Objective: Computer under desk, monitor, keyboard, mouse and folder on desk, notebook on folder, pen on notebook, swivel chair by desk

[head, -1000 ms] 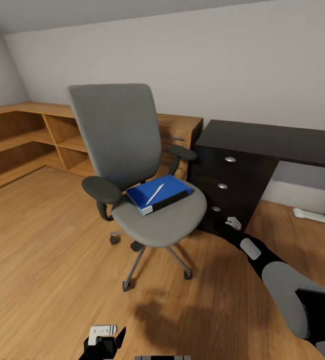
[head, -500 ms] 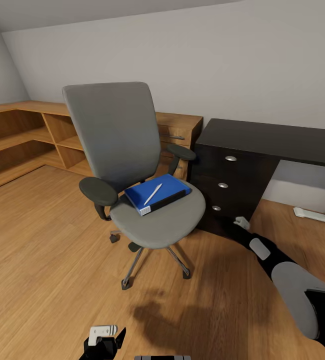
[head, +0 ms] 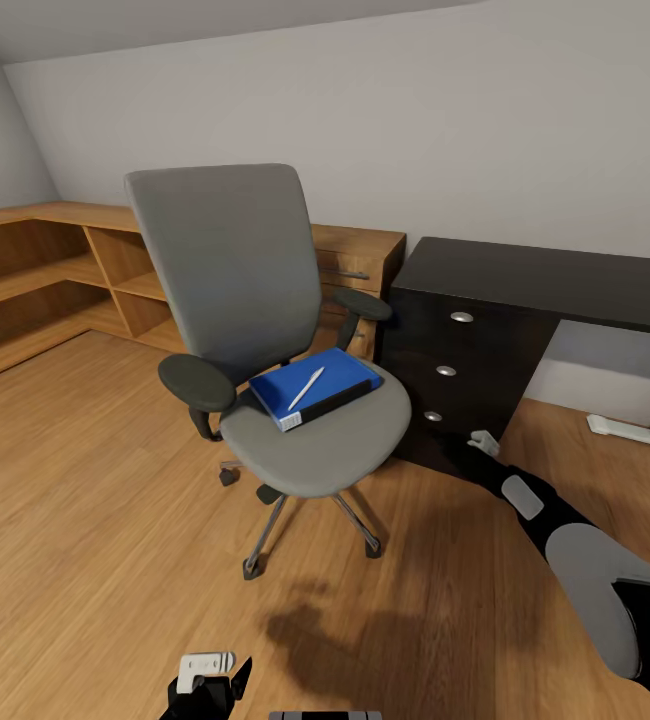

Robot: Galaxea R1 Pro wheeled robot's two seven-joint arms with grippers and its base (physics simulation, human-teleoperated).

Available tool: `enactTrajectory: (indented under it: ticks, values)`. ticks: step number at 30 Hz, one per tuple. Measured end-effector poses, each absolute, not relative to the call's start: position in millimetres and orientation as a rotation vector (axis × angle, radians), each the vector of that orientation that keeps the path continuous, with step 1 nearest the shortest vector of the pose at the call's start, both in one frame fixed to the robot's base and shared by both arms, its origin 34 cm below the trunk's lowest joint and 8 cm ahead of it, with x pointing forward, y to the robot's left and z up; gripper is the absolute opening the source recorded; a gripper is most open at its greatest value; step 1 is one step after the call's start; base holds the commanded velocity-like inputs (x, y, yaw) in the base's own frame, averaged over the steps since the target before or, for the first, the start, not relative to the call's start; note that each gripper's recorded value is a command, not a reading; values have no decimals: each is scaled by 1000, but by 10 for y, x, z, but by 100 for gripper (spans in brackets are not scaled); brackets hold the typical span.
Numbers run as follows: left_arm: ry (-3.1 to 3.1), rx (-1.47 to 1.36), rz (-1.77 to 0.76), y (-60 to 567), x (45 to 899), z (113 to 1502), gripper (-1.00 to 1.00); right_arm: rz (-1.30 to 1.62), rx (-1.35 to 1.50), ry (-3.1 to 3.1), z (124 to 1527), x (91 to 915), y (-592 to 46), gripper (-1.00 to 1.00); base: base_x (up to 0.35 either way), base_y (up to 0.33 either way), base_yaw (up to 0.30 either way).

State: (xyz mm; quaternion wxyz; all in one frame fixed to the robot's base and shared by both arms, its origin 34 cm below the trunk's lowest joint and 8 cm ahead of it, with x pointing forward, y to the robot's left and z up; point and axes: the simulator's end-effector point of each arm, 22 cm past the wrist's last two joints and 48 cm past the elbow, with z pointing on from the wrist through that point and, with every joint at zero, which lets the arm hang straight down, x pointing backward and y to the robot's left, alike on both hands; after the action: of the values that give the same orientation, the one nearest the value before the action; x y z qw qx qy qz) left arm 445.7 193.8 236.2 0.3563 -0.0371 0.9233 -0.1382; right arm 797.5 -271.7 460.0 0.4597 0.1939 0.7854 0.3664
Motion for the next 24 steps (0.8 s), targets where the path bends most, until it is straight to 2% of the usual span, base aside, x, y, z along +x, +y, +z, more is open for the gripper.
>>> enactTrajectory:
  ticks: [24]
  values:
    - [2384, -96, -357, 1938, 4458, 2363, 100, 1001, 426, 1908, 4796, 7981, -2560, 100, 26, 16, 0]
